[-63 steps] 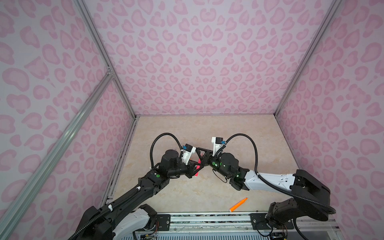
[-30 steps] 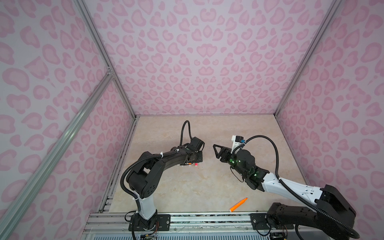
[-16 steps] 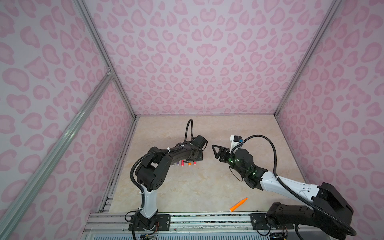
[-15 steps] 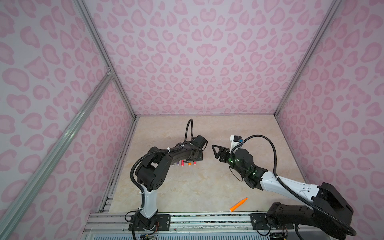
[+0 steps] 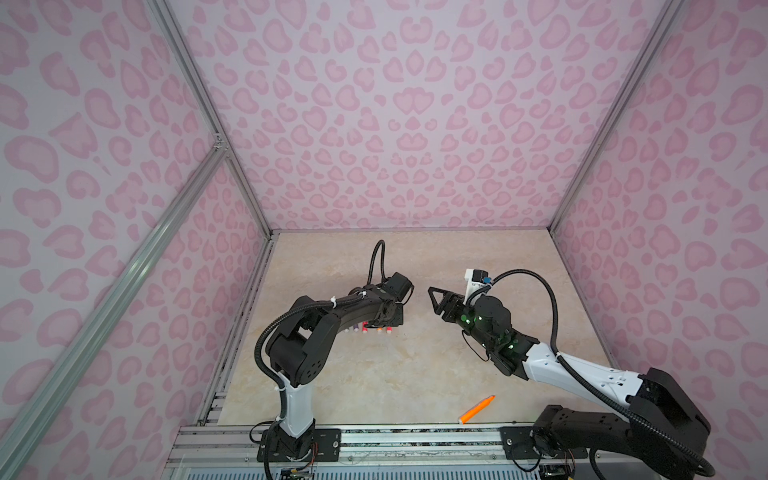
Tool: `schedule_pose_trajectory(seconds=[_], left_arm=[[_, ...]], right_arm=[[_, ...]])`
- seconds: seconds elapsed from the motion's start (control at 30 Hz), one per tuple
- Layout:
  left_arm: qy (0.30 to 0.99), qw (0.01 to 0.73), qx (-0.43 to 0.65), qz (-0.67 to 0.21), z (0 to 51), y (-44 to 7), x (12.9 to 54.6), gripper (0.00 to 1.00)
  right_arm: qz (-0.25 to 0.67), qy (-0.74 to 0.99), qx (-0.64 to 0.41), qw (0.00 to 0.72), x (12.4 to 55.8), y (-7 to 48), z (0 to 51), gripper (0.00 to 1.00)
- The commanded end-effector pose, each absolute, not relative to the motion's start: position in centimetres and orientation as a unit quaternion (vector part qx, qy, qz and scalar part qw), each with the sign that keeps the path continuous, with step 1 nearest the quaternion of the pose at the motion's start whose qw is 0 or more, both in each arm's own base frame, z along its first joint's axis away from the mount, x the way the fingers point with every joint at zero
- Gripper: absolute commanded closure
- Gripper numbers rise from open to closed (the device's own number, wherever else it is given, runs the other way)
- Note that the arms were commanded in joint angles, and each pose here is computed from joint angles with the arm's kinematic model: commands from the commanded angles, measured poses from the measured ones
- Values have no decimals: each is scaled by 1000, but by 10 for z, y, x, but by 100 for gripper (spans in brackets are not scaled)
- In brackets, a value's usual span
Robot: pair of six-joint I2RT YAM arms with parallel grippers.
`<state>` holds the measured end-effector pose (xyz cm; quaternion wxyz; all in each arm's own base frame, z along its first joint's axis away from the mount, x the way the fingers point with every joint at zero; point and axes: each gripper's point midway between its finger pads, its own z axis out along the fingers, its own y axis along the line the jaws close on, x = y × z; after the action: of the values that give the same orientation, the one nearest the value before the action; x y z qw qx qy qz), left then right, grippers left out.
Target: Insert the pens into the pen caps
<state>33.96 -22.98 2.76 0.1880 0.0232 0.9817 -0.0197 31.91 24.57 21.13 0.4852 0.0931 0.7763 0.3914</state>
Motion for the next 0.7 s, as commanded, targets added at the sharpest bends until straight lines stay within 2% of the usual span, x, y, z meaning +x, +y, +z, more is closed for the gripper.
schedule_pose_trajectory(seconds=[0.0, 0.03, 0.17, 0.23, 0.33, 0.43, 0.53, 0.67], left_arm=[[969, 239, 52, -18, 58, -237, 339, 65], [964, 259, 65, -18, 69, -242, 337, 60], [932, 324, 153, -49, 107, -278, 322, 56], [907, 337, 233, -98, 122, -313, 302, 52], [865, 312, 349, -179, 125, -365, 258, 51], [833, 276, 435, -203, 114, -397, 218, 53], [806, 228, 497, -228, 101, -414, 178, 55], [789, 198, 531, -239, 85, -421, 154, 55]], right_arm=[[374, 777, 102, 496, 323, 235, 210, 31], [368, 778, 106, 498, 325, 230, 209, 31], [341, 778, 130, 511, 332, 205, 207, 31], [327, 777, 149, 517, 336, 186, 205, 31], [310, 772, 185, 523, 339, 154, 203, 31], [300, 759, 213, 537, 336, 126, 205, 31], [289, 745, 236, 553, 329, 103, 211, 30], [262, 727, 264, 577, 318, 75, 216, 29]])
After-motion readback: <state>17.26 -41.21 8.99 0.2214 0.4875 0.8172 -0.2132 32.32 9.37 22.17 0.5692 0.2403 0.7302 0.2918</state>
